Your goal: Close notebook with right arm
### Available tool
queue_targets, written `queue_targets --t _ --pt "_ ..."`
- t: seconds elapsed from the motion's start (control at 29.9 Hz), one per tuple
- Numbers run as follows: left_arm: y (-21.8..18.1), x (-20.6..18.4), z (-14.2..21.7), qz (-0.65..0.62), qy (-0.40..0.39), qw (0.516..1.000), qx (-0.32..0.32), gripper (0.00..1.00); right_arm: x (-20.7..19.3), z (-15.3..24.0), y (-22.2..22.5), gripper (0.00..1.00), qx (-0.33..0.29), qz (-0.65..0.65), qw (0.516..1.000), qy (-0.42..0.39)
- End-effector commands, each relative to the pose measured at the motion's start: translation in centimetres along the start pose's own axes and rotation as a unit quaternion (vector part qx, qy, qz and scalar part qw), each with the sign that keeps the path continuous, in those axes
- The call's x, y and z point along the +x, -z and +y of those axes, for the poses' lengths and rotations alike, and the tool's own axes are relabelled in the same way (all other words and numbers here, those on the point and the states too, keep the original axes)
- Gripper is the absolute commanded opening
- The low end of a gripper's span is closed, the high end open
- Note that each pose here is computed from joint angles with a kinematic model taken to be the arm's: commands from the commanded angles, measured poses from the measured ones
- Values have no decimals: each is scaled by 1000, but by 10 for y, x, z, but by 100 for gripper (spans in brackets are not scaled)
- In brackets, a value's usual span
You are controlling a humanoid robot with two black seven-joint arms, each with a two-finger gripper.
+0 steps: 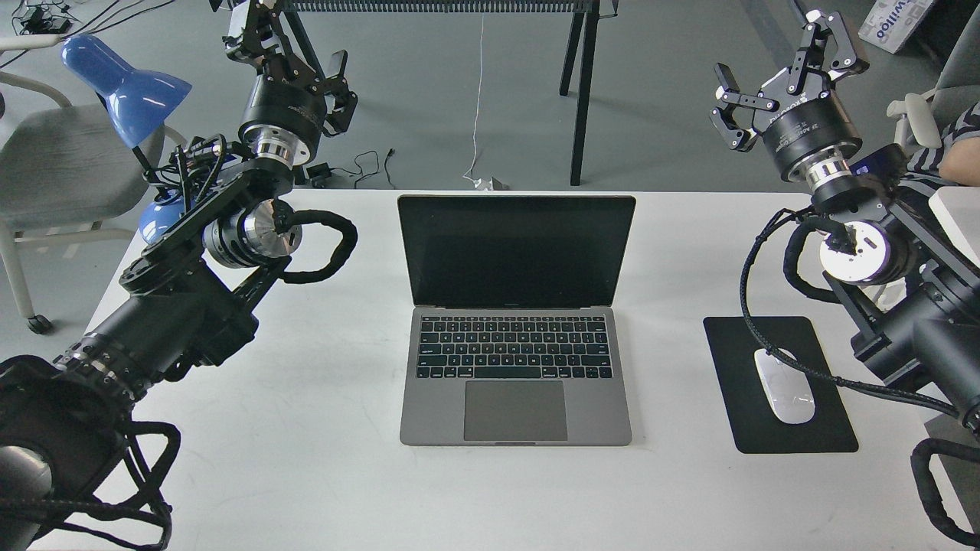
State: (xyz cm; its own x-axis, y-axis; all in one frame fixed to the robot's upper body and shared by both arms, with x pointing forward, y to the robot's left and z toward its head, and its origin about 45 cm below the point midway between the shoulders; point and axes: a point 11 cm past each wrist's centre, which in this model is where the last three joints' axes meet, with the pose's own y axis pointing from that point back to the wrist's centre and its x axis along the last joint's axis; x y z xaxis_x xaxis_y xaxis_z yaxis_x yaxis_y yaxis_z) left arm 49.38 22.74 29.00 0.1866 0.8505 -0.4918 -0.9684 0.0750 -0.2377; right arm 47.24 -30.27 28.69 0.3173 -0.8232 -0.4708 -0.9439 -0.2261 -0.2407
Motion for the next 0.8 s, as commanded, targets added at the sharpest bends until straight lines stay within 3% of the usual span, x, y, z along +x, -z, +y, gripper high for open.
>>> queue_targets --t 0.0,0.33,0.57,0.77 --pt "1 0 0 -2 -3 1000 1 100 0 0 0 100 0 0 1000 -1" --pt "0 3 0 -10 -17 1000 0 100 -5 -3 -11 100 -29 31 999 4" --pt "0 2 0 -10 -16 1000 0 100 -54 -39 -30 100 -123 204 967 87" --pt "0 3 0 -11 -16 1000 0 100 -71 -56 -30 100 -160 311 928 125"
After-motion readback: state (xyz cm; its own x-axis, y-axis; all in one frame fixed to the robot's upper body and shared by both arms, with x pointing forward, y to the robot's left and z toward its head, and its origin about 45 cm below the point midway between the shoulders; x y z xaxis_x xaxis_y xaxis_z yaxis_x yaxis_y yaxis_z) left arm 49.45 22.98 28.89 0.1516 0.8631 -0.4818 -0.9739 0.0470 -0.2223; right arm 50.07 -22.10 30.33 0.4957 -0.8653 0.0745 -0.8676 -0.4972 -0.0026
